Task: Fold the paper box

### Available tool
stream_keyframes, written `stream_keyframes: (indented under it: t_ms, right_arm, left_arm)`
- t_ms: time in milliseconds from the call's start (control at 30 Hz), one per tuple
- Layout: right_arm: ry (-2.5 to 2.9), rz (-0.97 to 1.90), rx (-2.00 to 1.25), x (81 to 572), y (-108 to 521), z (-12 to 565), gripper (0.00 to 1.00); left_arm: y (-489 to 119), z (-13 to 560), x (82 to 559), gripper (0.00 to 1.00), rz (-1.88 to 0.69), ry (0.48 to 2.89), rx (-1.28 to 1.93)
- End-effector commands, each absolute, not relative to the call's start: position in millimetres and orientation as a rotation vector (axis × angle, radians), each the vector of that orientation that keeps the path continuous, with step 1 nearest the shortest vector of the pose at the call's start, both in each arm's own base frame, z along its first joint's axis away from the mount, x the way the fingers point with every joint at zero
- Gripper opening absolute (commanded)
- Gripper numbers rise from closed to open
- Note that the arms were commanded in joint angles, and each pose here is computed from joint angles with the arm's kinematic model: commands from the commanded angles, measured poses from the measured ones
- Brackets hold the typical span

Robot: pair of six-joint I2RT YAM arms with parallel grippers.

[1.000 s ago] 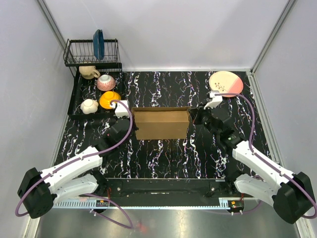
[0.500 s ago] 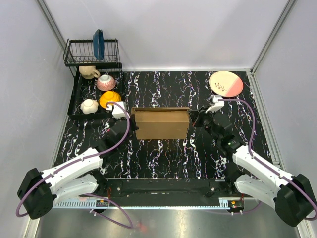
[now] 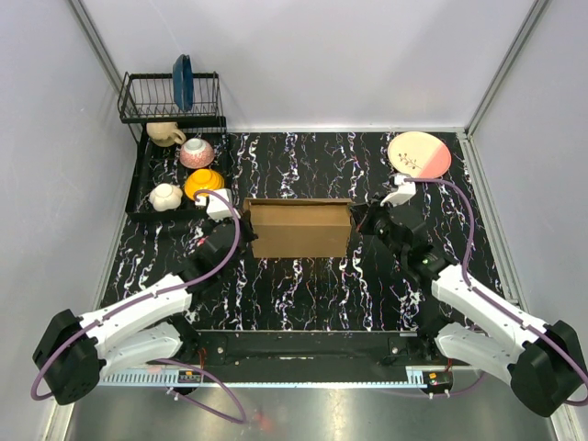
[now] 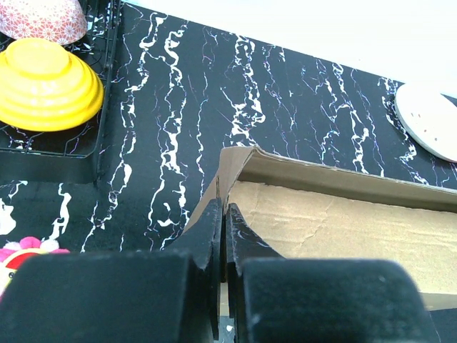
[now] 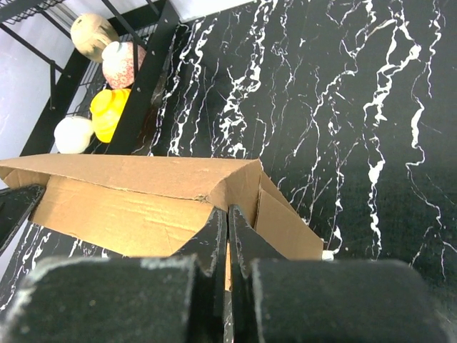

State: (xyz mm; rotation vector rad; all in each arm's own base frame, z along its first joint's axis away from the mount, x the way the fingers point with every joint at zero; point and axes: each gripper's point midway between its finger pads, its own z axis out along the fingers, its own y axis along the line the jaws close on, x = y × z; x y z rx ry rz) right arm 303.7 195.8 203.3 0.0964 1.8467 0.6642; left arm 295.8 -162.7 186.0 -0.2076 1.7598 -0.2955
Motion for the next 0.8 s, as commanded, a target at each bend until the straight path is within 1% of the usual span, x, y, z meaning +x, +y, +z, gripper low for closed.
stream_keyframes:
  t_ms: [0,67,233,433,533,767]
  right_arm:
    - [2.330,0.351,0.088,247,155,88,0.00]
    - [2.334,0.297,0.104,247,147,88,0.00]
    - [2.365,0.278,0.111,245,146,78,0.00]
    - [2.409,0.251,0.106,242,149,67,0.00]
    - [2.438,0.273,0.118,238,152,62,0.00]
    - [2.473,0.351,0.177,225,157,59,0.00]
  left_arm:
    - [-160,103,267,0.00,-0.198,2.028,-0.057]
    - [-161,105,268,0.00,-0.200,2.020,-0.065]
    - [-162,105,270,0.00,-0.206,2.013,-0.067]
    - [-162,85,266,0.00,-0.224,2.027,-0.094]
    - [-160,77,265,0.00,-0.219,2.034,-0.102]
    - [-154,79,264,0.00,-0.215,2.010,-0.123]
